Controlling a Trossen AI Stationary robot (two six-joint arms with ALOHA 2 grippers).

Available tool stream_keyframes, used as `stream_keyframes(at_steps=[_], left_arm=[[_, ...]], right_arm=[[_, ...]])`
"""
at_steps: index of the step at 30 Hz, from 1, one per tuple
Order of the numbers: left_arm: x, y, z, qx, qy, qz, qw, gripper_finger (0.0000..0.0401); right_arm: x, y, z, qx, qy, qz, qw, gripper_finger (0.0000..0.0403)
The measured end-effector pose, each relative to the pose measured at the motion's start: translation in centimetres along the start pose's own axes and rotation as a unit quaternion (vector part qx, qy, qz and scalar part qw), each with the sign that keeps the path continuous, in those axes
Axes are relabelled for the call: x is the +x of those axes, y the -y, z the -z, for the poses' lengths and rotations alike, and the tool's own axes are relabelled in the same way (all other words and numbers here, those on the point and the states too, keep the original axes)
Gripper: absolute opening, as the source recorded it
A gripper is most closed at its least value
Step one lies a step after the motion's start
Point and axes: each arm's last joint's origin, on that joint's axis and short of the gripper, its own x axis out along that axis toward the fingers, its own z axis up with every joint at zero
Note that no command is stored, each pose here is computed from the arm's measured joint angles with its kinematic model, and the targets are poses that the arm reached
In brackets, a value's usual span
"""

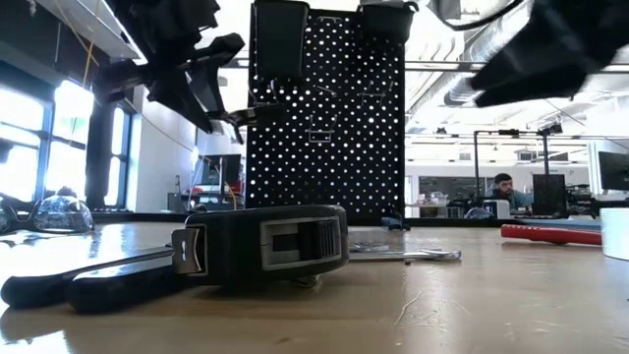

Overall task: Hang tools onto peg board
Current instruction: Hang the black spring clamp on the pegboard

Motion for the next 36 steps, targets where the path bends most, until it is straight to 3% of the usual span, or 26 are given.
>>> stream_keyframes(at_steps=[6, 13, 26, 36], left_arm=[[-0.1, -0.7, 0.2, 0.019, -0.02, -0.022, 0.999, 0.0074], [-0.9, -2.2, -0.1, 0.032, -0.02, -0.043, 0.998, 0.0074], [-1.2, -1.4, 0.6, 0.063, -0.056, 0.003, 0.996, 0.0074], [-1.2, -1.1, 0.7, 0.067, -0.049, 0.03, 0.996, 0.0074]], right_arm=[[3.2, -0.6, -3.3, -0.04, 0.032, -0.004, 0.999, 0.025], [6.5, -2.2, -6.5, -0.121, 0.015, -0.008, 0.993, 0.025], [11.5, -6.9, -8.0, -0.28, 0.01, 0.056, 0.958, 0.025], [15.8, -7.5, -9.8, -0.267, -0.027, 0.053, 0.962, 0.0248]])
